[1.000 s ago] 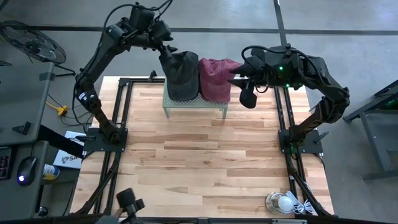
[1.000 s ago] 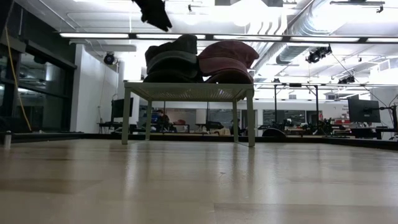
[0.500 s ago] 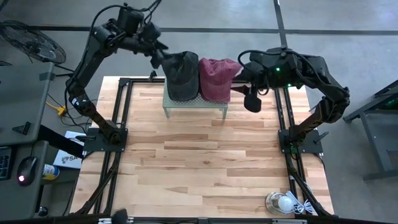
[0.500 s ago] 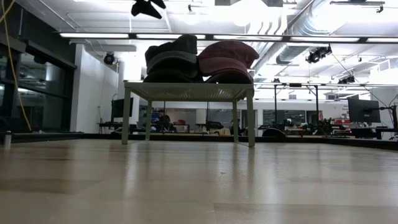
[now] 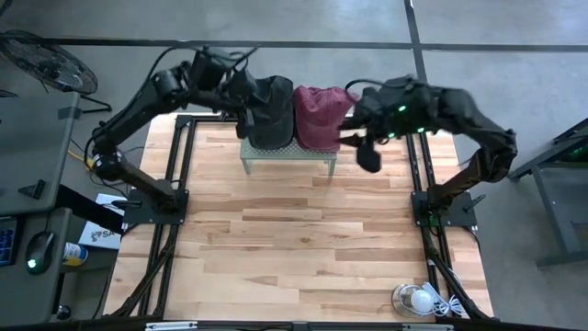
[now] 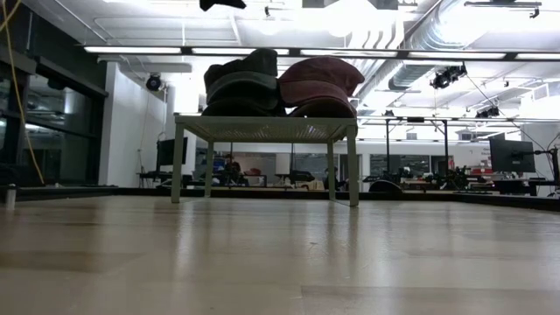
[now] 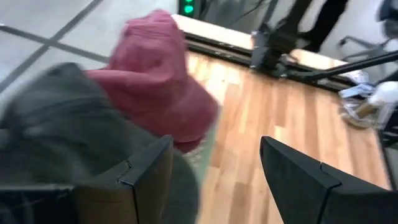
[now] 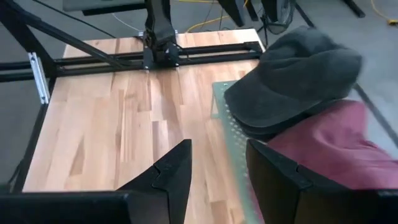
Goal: Pick & Place hat
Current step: Return to Home Position
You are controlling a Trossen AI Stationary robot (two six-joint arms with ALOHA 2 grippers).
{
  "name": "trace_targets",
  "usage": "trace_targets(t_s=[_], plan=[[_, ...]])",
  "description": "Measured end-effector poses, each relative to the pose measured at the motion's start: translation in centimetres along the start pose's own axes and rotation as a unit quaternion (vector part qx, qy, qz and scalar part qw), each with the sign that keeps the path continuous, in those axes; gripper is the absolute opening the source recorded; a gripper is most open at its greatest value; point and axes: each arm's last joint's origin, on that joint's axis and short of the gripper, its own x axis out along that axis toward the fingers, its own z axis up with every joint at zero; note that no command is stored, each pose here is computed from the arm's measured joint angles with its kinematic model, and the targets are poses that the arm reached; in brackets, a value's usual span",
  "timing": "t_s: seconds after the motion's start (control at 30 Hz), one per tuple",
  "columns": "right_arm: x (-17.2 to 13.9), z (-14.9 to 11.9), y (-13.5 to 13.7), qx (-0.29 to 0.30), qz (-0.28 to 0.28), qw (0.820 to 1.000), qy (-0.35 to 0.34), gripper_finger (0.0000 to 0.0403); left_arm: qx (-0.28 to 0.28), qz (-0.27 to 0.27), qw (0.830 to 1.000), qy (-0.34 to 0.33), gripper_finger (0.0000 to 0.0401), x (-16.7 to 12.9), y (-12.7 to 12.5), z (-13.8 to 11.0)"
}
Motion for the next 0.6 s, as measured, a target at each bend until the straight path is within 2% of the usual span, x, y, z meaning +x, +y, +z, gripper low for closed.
trace_targets(t_s=[0.1,0.27,0.43,0.6], plan=[[2.8,-1.5,0.1,0.016,0.009,1.000,-0.005,0.0145,-0.008,-0.010,1.000,-0.013,0.0238,0.6,-0.9,-1.1],[6.8,-5.8,0.3,0.055,0.028,0.998,-0.029,0.0145,-0.028,-0.028,0.998,-0.041,0.0238,2.0,-1.9,-4.3],[7.7,-10.7,0.3,0.093,0.053,0.992,-0.060,0.0145,-0.062,-0.032,0.995,-0.077,0.0238,3.2,-2.6,-7.8],[6.3,-15.3,0.2,0.132,0.062,0.984,-0.104,0.0145,-0.093,-0.022,0.989,-0.111,0.0238,3.7,-2.9,-11.1]])
